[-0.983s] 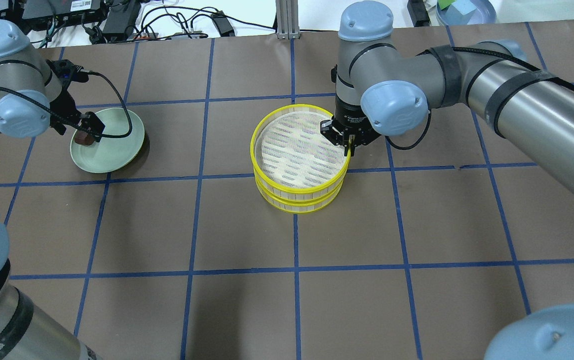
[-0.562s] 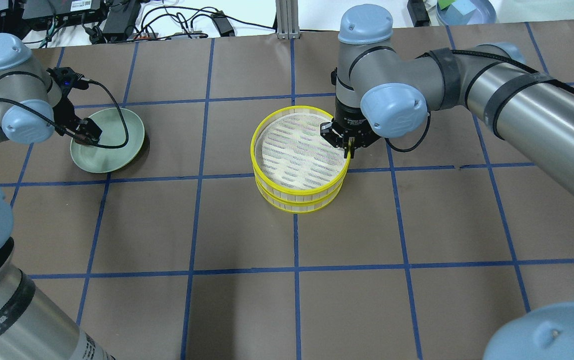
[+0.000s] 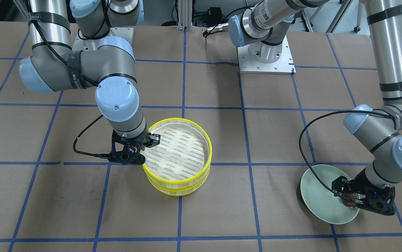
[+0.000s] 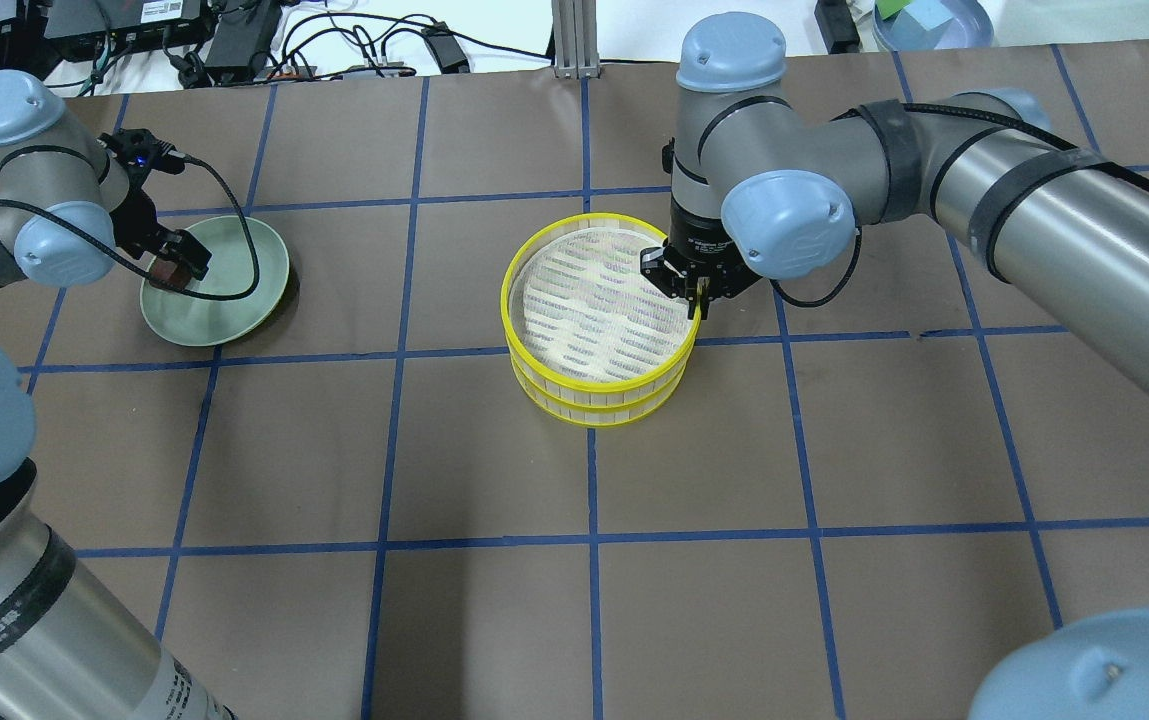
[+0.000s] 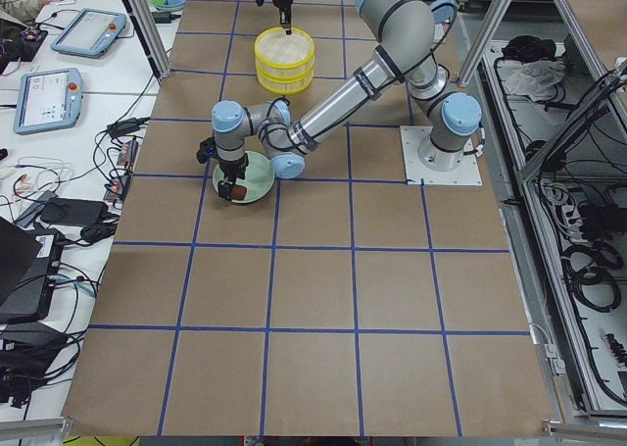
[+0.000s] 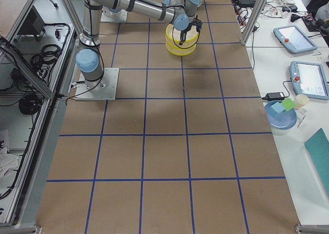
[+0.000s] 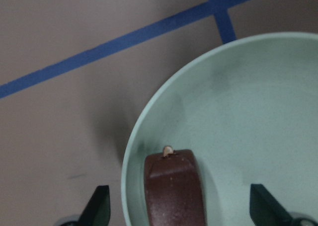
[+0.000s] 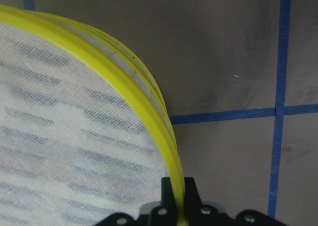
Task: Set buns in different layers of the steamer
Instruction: 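Grasp brown bun with left gripper while right gripper releases the tier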
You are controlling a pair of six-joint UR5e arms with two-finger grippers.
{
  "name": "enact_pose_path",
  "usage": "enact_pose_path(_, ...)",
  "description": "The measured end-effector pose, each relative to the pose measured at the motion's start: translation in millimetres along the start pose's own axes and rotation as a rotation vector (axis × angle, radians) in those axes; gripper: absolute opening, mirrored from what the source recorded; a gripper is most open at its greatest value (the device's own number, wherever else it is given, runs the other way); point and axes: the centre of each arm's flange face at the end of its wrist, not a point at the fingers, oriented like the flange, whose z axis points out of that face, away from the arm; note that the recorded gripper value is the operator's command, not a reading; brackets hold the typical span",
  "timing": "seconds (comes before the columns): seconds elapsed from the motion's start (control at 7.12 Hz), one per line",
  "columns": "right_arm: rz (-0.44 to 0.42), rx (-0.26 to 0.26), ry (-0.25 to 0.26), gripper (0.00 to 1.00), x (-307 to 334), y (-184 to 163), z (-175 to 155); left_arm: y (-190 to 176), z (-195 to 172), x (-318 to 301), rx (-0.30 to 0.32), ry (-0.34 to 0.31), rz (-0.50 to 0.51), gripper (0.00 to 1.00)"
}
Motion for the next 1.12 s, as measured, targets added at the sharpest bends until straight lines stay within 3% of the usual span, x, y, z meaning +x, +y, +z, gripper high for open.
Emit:
enact_pose_path(0.14, 0.002, -0.003, -0.006, 0.00, -0.6, -0.1, 0.6, -0.3, 0.8, 0.6, 0.003, 0.005, 0.000, 0.92)
enact_pose_path(0.28, 0.002, -0.009, -0.017, 0.02, -2.1, 0.0, 2.1, 0.4, 2.4, 0.9, -0.002, 0.005, 0.000, 0.77)
enact_pose_path(0.42, 0.002, -0.013, -0.024, 0.22, -3.2, 0.1, 2.9, 1.4, 4.8, 1.5, -0.007, 0.006, 0.003, 0.63)
enact_pose_path(0.56, 0.001, -0.013, -0.024, 0.91, -3.2, -0.1, 2.9, 1.9, 6.4, 2.1, -0.010, 0.008, 0.008, 0.62)
enact_pose_path(0.7, 0.001, -0.012, -0.018, 1.00, -2.4, -0.4, 2.9, 1.8, 6.0, 1.7, -0.010, 0.006, 0.010, 0.59)
enact_pose_path(0.84, 0.001, -0.012, -0.014, 1.00, -1.4, 0.1, 1.3, 1.3, 5.2, 1.1, -0.009, 0.004, 0.010, 0.21)
enact_pose_path(0.98, -0.001, -0.001, -0.015, 1.00, -0.3, 2.1, -7.8, 1.2, 4.8, 0.9, -0.009, 0.003, 0.011, 0.00)
enact_pose_path(1.12, -0.002, 0.031, -0.023, 1.00, 3.1, 8.9, -31.7, 0.9, 4.3, 0.6, -0.008, 0.002, 0.009, 0.00)
